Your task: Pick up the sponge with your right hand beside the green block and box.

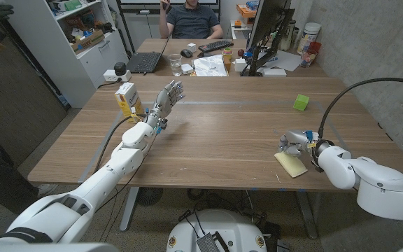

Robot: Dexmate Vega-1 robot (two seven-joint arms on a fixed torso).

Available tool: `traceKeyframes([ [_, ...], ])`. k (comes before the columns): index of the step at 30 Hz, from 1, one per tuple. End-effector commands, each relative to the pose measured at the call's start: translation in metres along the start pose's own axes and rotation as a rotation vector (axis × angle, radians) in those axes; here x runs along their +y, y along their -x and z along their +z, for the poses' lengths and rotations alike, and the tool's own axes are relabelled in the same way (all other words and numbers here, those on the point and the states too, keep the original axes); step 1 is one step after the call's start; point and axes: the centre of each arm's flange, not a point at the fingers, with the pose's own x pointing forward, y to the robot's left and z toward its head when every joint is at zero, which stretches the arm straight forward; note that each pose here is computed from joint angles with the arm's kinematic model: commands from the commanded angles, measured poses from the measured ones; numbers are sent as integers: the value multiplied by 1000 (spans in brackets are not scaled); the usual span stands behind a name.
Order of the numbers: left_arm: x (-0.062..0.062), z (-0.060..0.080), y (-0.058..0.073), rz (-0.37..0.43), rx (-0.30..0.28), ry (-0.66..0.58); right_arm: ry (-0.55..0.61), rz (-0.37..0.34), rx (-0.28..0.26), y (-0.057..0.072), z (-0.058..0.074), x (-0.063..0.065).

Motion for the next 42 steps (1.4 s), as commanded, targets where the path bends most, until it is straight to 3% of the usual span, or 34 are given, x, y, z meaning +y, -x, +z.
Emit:
traceKeyframes([
  [1, 2, 2, 1, 3, -7, 0, 10, -285, -59, 18, 4, -9],
  [5, 0, 2, 3, -4, -6, -1, 13, -366, -68, 25, 4, -13],
  [21, -3, 8, 9, -9, -13, -3, 18, -510, -98, 41, 7, -36],
  [29, -2, 12, 13, -5, -28, -4, 26, -556, -114, 47, 11, -53],
  [42, -1, 12, 17, 5, -30, 0, 34, -610, -138, 49, 15, -69],
])
